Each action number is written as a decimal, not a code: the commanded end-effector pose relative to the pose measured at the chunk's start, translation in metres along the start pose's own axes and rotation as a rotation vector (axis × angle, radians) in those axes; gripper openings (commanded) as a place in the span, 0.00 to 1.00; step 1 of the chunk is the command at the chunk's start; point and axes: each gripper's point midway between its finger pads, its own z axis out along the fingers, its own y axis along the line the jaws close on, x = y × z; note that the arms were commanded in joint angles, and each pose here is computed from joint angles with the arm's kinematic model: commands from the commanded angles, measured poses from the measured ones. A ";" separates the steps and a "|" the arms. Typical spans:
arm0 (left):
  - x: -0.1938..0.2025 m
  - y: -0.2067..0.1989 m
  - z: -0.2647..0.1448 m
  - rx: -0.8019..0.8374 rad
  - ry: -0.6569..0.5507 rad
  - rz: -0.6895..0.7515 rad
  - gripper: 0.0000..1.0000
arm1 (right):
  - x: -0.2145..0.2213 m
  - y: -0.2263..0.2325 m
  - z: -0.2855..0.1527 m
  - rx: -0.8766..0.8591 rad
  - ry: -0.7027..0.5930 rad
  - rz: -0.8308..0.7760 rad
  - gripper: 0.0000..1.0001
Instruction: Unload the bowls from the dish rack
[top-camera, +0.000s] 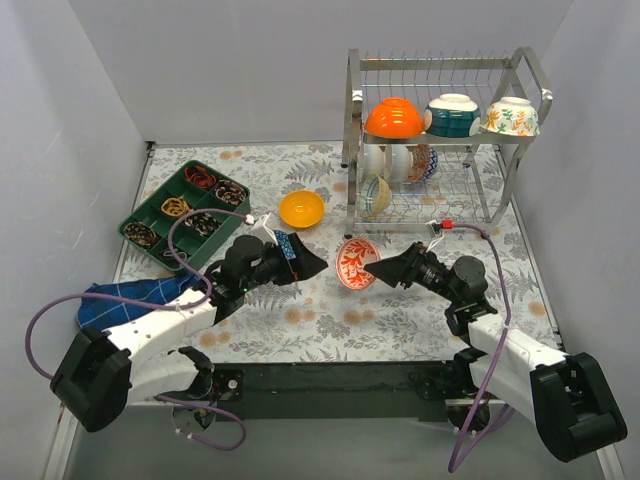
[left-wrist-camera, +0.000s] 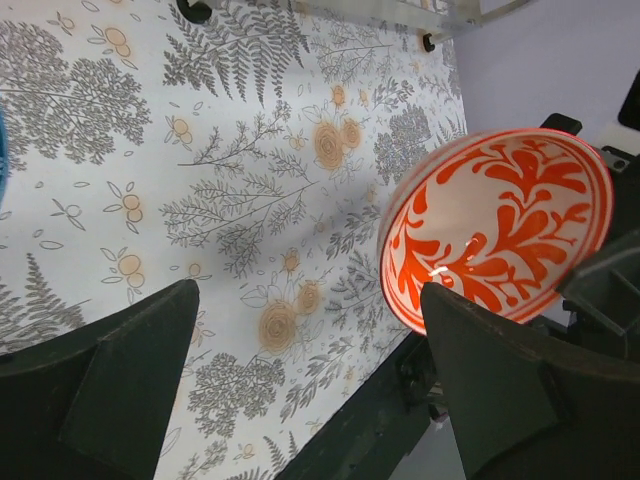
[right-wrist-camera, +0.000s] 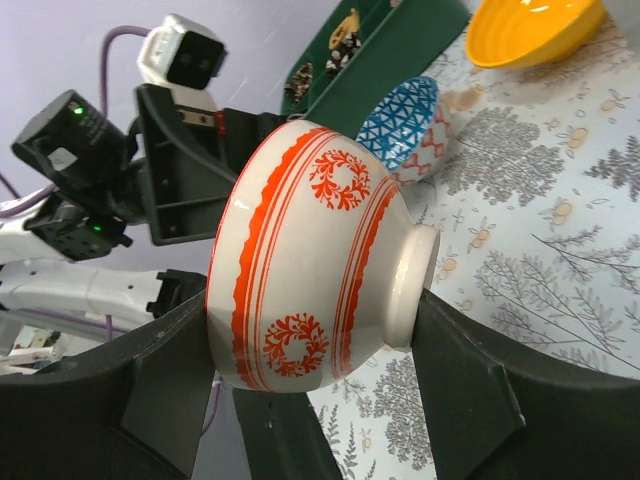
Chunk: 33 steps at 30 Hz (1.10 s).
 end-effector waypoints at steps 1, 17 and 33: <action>-0.012 -0.022 0.018 0.027 -0.075 -0.057 0.91 | -0.007 0.035 -0.002 -0.157 -0.040 -0.044 0.01; 0.031 -0.033 0.050 0.017 -0.005 -0.052 0.16 | 0.015 0.032 -0.005 -0.198 -0.001 0.015 0.02; -0.018 0.010 0.007 -0.300 -0.123 0.160 0.00 | 0.019 -0.010 -0.002 0.006 0.014 -0.069 0.94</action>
